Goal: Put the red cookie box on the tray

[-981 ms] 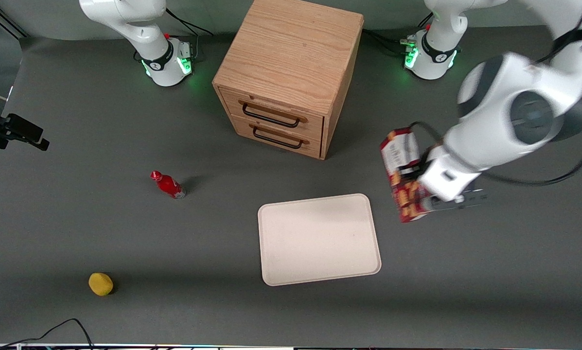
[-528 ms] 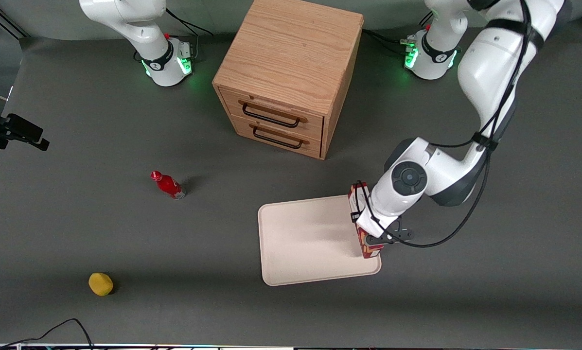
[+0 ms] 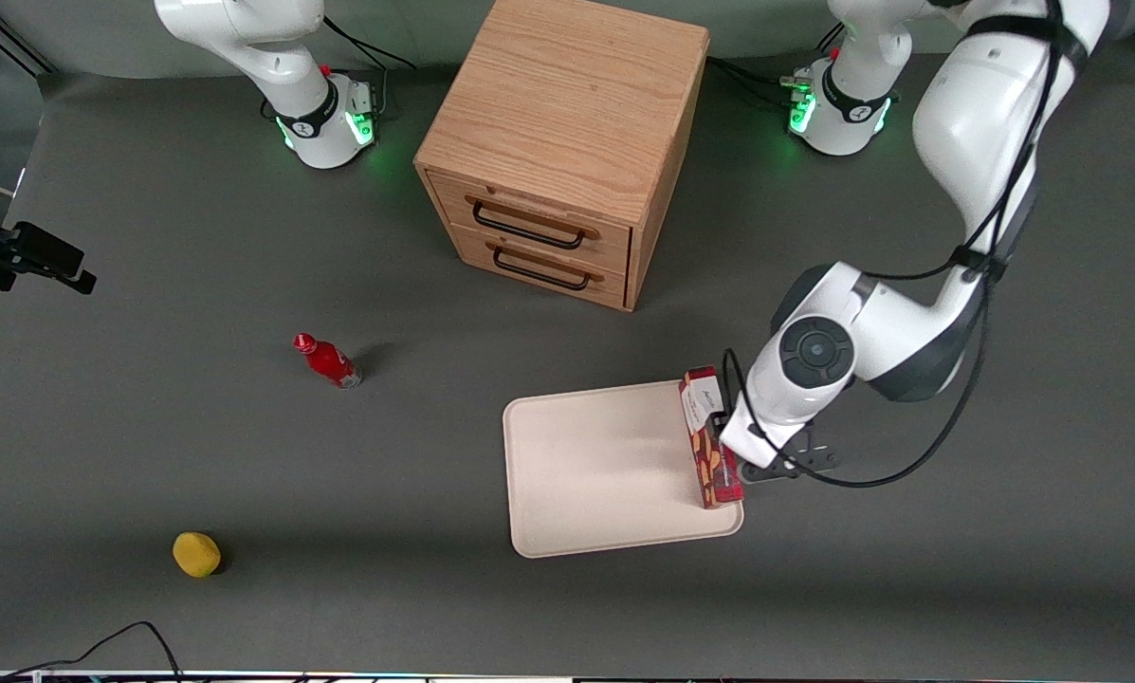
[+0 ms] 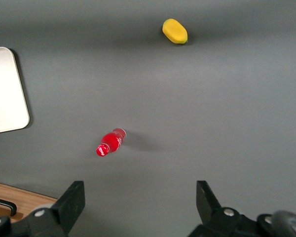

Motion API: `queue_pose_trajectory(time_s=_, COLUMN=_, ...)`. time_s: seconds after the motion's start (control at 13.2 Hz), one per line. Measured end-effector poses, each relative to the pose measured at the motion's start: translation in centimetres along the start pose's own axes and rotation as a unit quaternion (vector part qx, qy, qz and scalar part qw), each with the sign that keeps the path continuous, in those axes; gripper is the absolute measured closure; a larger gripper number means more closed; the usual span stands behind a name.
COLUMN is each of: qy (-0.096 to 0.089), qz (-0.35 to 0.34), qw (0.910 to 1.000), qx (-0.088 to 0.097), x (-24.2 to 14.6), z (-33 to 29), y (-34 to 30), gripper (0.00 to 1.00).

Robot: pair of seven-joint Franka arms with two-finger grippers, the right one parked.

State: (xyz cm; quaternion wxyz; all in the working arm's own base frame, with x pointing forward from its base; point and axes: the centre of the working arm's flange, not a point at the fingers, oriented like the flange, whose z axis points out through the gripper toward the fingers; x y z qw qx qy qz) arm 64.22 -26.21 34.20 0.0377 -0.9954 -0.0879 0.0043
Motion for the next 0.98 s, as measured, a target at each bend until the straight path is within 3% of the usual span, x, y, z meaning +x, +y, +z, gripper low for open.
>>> queue_pose_trajectory(time_s=0.23, qy=-0.044, qz=0.035, qw=0.9982, qx=0.022, x=-1.6, z=-10.4, y=-6.0, gripper=0.00)
queue_pose_trajectory(time_s=0.3, qy=-0.061, qz=0.050, qw=0.9967, qx=0.022, x=-2.1, z=-13.4, y=-9.2, gripper=0.00)
queue_pose_trajectory(time_s=0.45, qy=-0.088, qz=0.079, qw=0.9930, qx=0.003, x=-3.1, z=-19.3, y=-17.2, gripper=0.00)
queue_pose_trajectory(time_s=0.68, qy=-0.097, qz=0.111, qw=0.9890, qx=-0.014, x=-6.5, z=-25.9, y=-27.8, gripper=0.00)
queue_pose_trajectory(time_s=0.98, qy=-0.103, qz=0.122, qw=0.9869, qx=-0.020, x=-8.6, z=-26.8, y=-30.4, gripper=0.00)
